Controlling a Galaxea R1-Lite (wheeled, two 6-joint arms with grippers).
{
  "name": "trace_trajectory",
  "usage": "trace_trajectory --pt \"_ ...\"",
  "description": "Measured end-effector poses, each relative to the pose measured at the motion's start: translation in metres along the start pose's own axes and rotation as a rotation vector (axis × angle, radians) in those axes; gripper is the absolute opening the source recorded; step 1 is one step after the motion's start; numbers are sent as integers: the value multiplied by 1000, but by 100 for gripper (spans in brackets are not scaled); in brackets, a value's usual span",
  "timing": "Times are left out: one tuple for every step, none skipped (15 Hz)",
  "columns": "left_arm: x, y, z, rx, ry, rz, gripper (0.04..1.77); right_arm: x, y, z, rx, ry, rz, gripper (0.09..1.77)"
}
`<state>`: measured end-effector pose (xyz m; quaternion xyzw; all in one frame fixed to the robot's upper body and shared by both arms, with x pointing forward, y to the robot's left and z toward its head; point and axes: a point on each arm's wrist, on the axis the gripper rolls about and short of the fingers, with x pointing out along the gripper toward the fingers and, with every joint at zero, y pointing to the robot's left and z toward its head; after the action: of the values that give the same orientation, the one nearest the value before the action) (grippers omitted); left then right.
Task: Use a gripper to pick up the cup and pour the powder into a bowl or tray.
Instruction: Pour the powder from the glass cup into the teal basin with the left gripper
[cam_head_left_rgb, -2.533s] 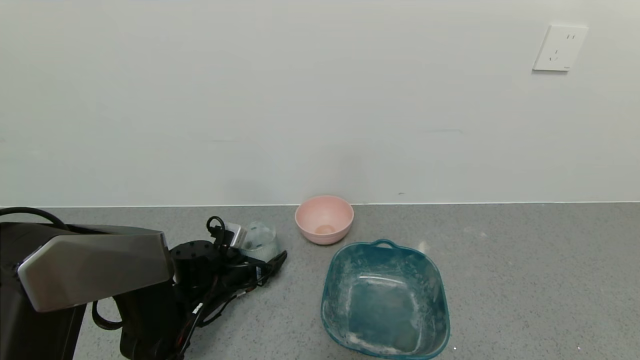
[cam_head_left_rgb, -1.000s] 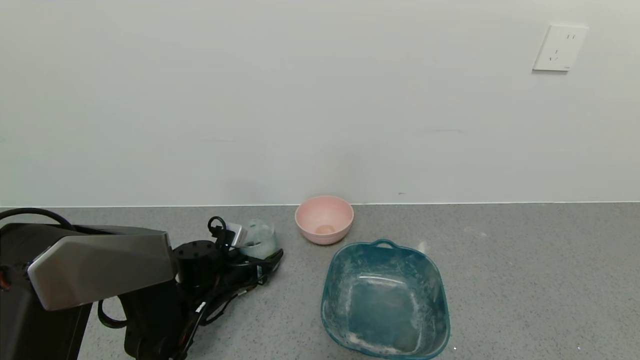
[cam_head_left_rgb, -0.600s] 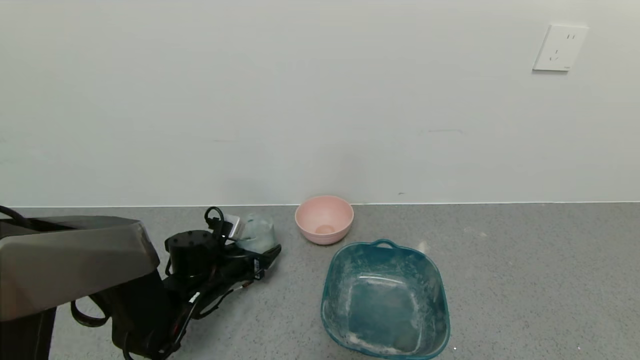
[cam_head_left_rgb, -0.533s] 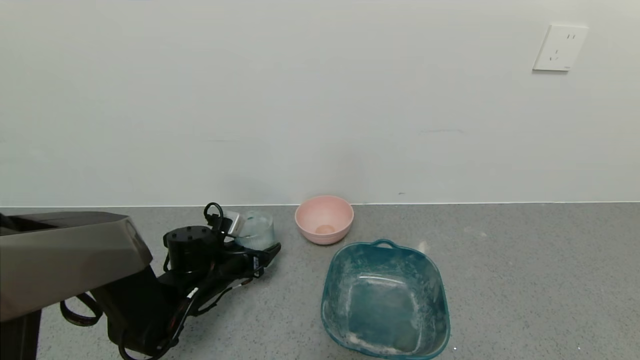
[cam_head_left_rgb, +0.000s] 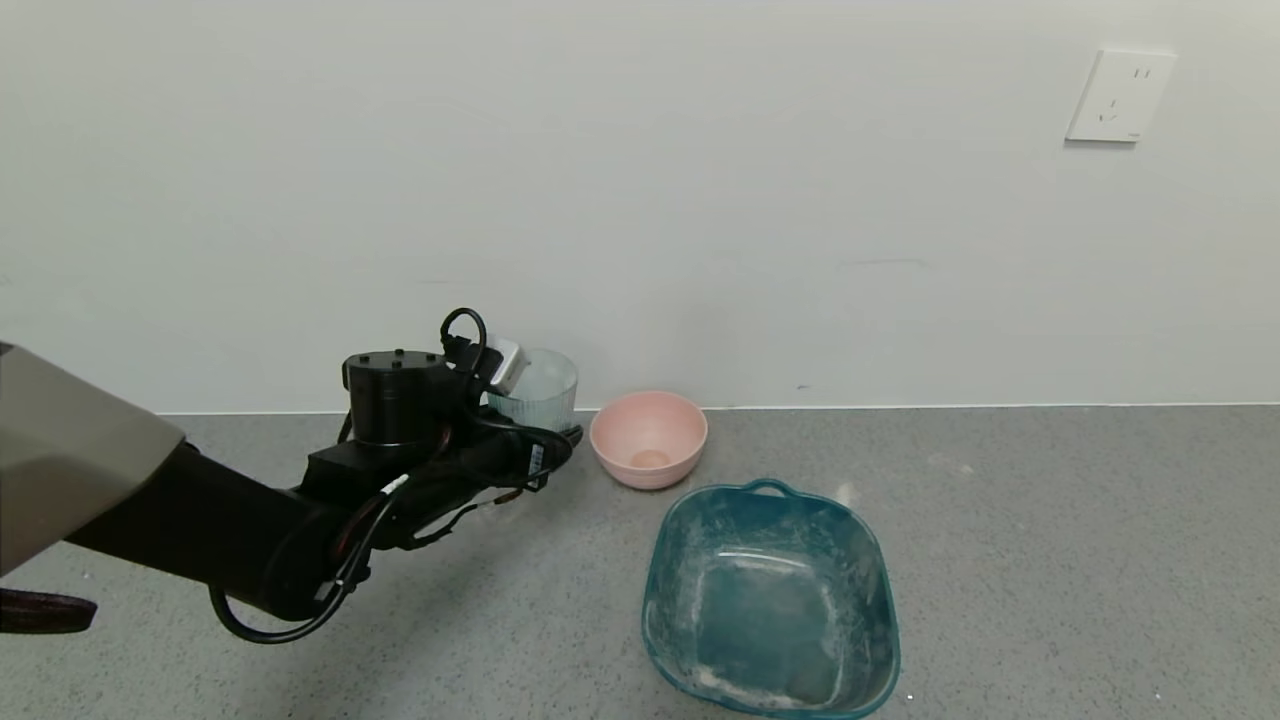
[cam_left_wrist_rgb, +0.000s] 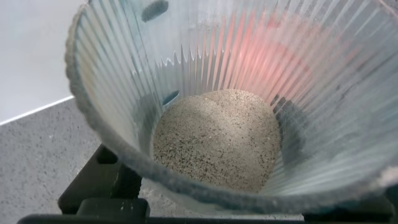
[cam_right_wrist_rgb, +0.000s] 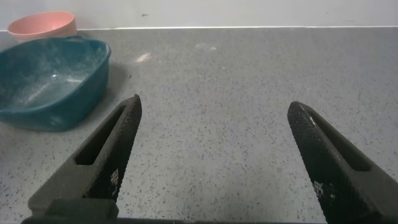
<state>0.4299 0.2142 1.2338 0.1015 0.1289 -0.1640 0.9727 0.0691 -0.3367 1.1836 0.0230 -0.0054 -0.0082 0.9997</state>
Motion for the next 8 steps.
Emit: trace_trajectory --pt "0 -6 8 22 7 -3 133 0 0 0 0 0 0 171" --pt "0 -11 14 51 18 -6 133 0 0 0 0 0 0 171" --pt "-1 -16 20 80 18 -6 133 0 0 0 0 0 0 171" --pt "-1 -20 24 114 17 -5 133 0 0 0 0 0 0 171" --pt "-1 -24 26 153 23 -5 133 0 0 0 0 0 0 171" --pt "-1 -27 29 183 21 -6 133 0 0 0 0 0 0 171" --pt "-2 -30 30 211 20 -12 133 0 0 0 0 0 0 171" --pt "-2 -34 33 238 11 -20 133 0 0 0 0 0 0 171"
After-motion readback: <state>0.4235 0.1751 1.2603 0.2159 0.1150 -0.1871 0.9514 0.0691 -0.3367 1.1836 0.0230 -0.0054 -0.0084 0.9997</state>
